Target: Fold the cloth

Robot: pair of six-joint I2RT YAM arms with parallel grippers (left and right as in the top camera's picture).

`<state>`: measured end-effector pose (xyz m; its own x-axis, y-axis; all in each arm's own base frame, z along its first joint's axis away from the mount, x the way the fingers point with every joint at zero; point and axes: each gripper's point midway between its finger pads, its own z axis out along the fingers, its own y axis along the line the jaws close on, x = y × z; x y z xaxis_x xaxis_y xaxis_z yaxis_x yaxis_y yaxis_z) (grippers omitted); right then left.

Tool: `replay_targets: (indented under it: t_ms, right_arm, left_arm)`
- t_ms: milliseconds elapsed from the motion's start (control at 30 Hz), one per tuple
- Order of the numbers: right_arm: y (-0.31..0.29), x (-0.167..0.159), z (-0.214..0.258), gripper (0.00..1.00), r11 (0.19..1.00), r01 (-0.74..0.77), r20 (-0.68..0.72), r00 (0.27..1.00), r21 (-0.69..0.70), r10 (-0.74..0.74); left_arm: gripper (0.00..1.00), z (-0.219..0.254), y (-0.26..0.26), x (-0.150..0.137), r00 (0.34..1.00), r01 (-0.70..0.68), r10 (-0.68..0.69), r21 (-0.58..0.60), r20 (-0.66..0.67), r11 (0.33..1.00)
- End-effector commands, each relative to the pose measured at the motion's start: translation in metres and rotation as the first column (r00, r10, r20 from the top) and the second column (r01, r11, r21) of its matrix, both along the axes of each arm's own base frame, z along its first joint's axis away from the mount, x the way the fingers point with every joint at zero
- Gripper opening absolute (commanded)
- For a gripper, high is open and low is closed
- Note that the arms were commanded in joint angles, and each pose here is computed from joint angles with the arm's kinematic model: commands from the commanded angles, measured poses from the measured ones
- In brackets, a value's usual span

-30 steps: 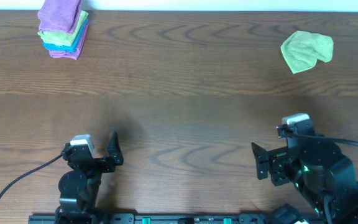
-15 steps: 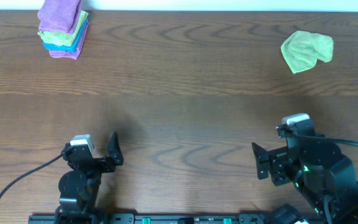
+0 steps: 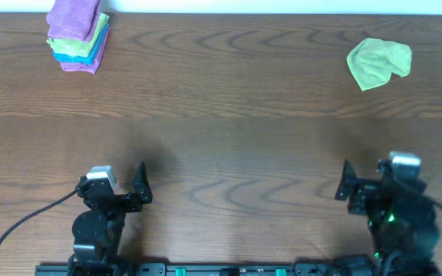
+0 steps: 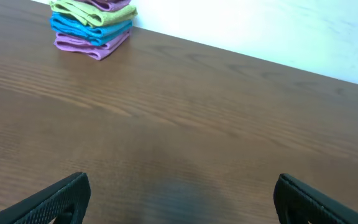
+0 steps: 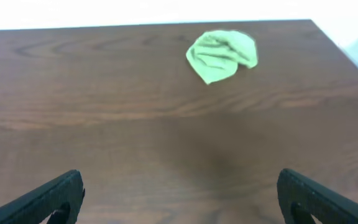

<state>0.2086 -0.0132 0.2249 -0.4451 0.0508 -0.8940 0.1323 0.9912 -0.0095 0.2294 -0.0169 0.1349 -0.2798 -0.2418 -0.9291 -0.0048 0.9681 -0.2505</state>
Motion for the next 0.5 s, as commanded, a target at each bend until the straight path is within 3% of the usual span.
replay_targets:
  t_ms: [0, 167, 467]
  right_arm:
    - [0.002, -0.004, -0.039, 0.99, 1.0, -0.022, -0.013, 1.0, 0.001, 0.022]
    - [0.012, -0.007, -0.091, 0.99, 0.997, -0.075, -0.027, 0.997, 0.03, 0.076]
    - [0.013, -0.008, -0.135, 0.99, 0.996, -0.068, -0.055, 0.996, 0.053, 0.071]
  left_arm:
    - [0.95, -0.012, 0.004, 0.0, 1.0, -0.014, 0.014, 0.028, -0.022, 1.0]
    - [0.95, -0.012, 0.004, 0.0, 1.0, -0.014, 0.014, 0.028, -0.022, 1.0]
    - [0.95, -0.012, 0.004, 0.0, 1.0, -0.013, 0.014, 0.028, -0.022, 1.0]
